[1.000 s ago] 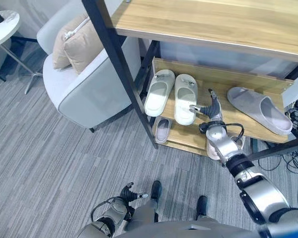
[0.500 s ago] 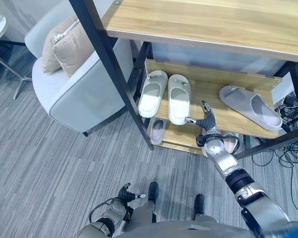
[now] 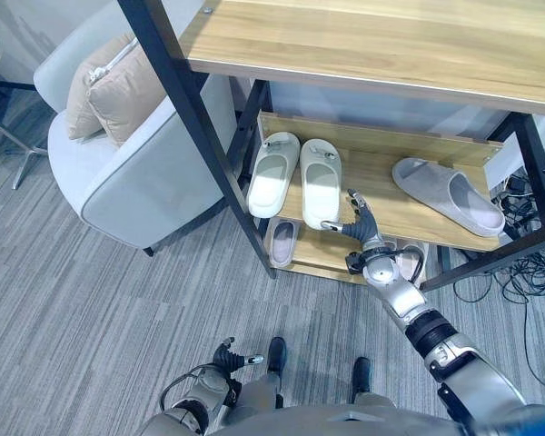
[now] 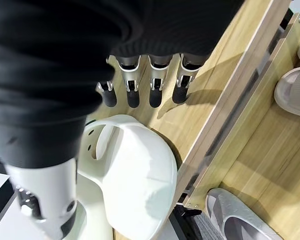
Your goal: Arrange the slippers neatly on the shoe rack.
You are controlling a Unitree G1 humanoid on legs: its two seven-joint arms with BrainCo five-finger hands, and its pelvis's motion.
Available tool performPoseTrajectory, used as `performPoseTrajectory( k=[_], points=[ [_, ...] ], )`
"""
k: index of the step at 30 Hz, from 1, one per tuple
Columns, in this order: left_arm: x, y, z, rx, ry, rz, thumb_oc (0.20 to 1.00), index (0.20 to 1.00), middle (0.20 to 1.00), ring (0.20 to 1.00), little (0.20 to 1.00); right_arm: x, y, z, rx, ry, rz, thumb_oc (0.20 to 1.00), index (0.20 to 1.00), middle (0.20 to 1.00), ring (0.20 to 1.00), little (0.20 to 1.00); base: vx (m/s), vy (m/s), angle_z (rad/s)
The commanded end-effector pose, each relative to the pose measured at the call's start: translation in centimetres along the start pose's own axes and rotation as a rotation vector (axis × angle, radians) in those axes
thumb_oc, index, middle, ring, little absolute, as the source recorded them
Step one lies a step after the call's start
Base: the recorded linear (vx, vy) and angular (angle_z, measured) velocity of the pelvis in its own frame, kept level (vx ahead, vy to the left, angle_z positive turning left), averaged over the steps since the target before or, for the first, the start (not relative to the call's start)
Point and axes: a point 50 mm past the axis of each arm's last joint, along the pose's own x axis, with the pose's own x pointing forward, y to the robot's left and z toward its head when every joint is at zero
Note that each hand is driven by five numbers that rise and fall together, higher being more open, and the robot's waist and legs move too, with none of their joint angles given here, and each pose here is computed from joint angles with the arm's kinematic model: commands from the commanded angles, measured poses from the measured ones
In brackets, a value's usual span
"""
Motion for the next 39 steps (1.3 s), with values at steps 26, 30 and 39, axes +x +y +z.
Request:
performPoseTrajectory(
  k=[26,30,39],
  points=[
    [0.2,1.2,-0.9,0.013,0.080,0.061,1.000,1.000,1.000,1.000,1.000,1.3,3.2,5.0,0.112,-0.143,0.130,1.000,1.000,1.000,1.000,1.000,0.00,0.000,0.00],
    [0.2,1.2,-1.0,0.012,0.083,0.062,1.000,1.000,1.000,1.000,1.000,1.3,3.3,5.1,0.114,-0.147,0.133,1.000,1.000,1.000,1.000,1.000,0.00,0.000,0.00],
    [0.2,1.2,-1.0,0.010,0.086,0.065,1.000,1.000,1.000,1.000,1.000,1.3,3.4,5.2,0.115,-0.146,0.142,1.000,1.000,1.000,1.000,1.000,0.00,0.000,0.00]
  ],
)
